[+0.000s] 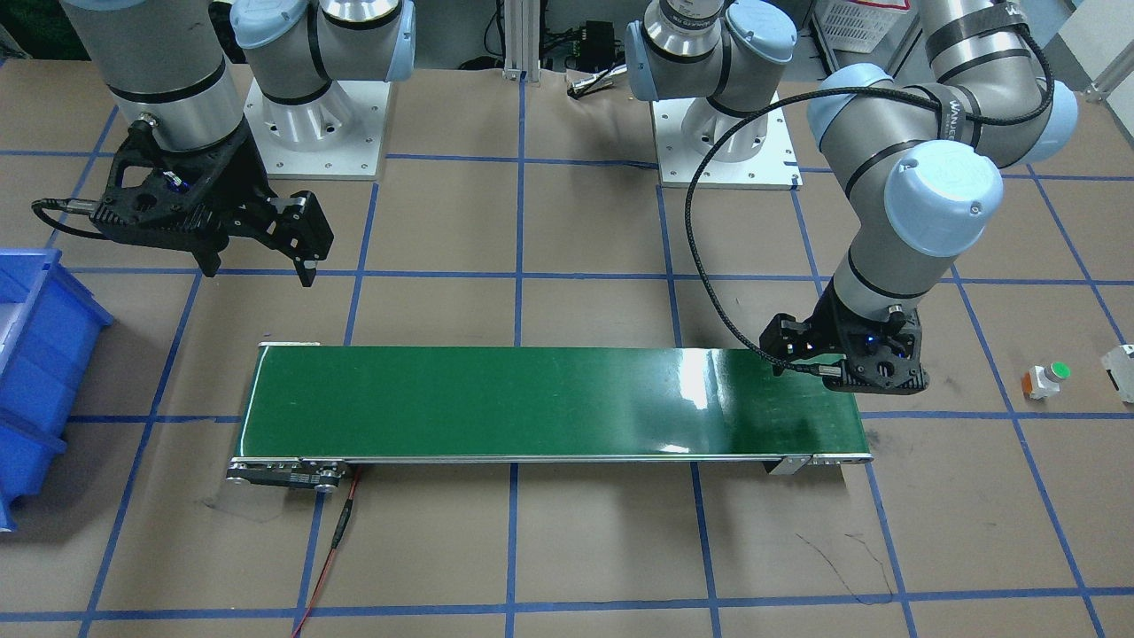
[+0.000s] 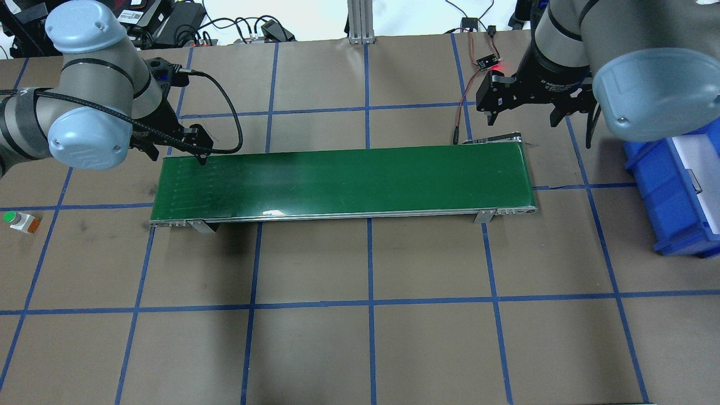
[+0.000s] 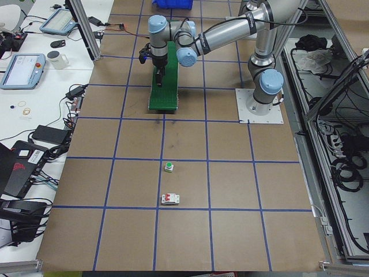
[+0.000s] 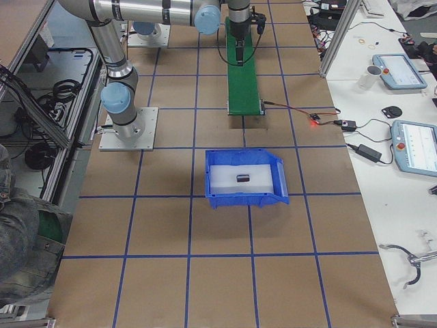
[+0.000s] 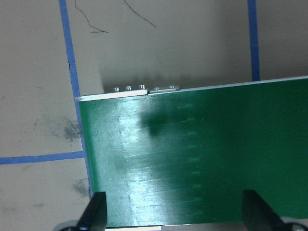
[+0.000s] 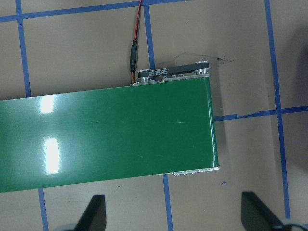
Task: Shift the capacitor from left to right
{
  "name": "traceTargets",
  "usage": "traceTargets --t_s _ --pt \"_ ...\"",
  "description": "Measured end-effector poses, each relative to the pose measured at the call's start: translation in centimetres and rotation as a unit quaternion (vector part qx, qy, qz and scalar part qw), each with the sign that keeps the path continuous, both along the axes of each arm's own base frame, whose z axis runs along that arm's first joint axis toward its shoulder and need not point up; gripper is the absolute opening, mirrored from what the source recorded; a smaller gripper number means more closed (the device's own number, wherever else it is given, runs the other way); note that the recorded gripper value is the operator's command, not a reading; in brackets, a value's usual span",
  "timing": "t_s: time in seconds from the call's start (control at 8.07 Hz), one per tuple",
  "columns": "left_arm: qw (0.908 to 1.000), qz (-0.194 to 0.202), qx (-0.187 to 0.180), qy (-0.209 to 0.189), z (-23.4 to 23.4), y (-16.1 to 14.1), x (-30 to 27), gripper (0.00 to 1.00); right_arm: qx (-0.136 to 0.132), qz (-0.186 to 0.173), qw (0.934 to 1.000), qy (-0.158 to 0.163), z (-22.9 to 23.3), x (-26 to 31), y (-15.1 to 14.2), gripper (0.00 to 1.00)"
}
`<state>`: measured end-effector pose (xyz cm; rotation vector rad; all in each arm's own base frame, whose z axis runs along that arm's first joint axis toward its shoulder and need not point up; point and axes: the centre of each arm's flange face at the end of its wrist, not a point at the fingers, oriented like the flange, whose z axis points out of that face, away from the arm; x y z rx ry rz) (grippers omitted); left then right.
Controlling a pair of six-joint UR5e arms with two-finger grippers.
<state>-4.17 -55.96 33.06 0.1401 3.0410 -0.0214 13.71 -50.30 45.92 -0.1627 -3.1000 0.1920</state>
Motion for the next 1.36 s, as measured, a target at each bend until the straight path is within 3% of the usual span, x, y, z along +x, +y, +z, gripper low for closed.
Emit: traceTargets --t_s 1.36 --pt "0.9989 0.046 0.006 0.006 -0.9 -0.3 4.7 1.00 -0.004 0.004 0.9998 0.018 0.3 -0.3 0.0 1.00"
